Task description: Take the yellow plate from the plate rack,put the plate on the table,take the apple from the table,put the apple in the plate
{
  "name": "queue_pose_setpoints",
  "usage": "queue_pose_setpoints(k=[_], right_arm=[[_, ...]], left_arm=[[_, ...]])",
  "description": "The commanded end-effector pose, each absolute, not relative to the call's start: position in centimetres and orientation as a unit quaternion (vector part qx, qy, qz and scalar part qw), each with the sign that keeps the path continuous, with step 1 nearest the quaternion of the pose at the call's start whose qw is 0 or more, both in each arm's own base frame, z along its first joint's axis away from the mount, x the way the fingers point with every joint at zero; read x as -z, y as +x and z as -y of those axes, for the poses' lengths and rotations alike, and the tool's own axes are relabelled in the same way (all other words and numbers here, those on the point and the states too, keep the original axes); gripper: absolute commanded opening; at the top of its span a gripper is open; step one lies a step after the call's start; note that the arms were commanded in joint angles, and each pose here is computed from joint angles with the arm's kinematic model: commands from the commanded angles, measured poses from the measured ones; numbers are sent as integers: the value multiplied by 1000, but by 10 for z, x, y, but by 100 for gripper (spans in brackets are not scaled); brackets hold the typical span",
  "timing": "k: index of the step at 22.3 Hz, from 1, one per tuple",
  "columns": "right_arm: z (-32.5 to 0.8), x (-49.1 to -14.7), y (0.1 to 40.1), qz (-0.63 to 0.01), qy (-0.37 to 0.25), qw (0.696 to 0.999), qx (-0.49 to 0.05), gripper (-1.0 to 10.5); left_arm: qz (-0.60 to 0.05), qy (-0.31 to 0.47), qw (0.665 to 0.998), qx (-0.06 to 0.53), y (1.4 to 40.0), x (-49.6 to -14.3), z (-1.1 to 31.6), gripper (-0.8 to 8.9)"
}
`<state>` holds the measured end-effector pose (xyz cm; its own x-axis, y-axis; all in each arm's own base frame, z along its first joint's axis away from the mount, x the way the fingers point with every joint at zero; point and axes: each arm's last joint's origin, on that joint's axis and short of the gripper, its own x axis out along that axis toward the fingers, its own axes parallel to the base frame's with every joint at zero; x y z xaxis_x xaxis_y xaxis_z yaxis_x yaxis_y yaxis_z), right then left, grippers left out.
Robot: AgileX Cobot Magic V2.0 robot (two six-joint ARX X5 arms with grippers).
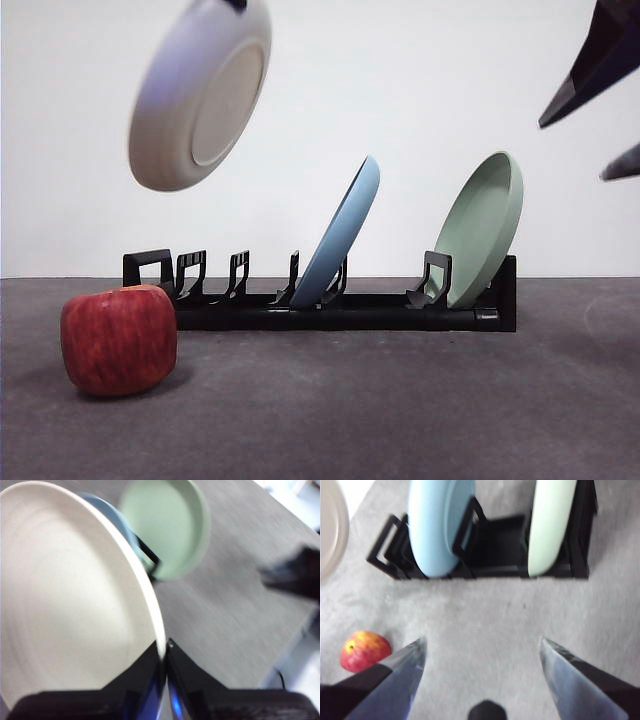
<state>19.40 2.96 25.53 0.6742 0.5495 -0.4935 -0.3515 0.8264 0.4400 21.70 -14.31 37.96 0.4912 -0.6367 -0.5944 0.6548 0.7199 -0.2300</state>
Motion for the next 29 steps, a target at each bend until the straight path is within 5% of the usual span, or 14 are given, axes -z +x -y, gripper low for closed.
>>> queue_pose_setpoints(k=[1, 13, 29], right_arm=[[-30, -275, 198, -284, 146, 913, -255, 379], [-28, -386, 193, -139, 114, 950, -254, 379], [-28, -400, 189, -128, 112, 952, -255, 378]], left_arm=[[-358, 63, 840, 402, 196, -377, 158, -8], [-397, 274, 779, 402, 137, -303, 287, -8], [-454, 368, 726, 362, 155, -178, 352, -8]])
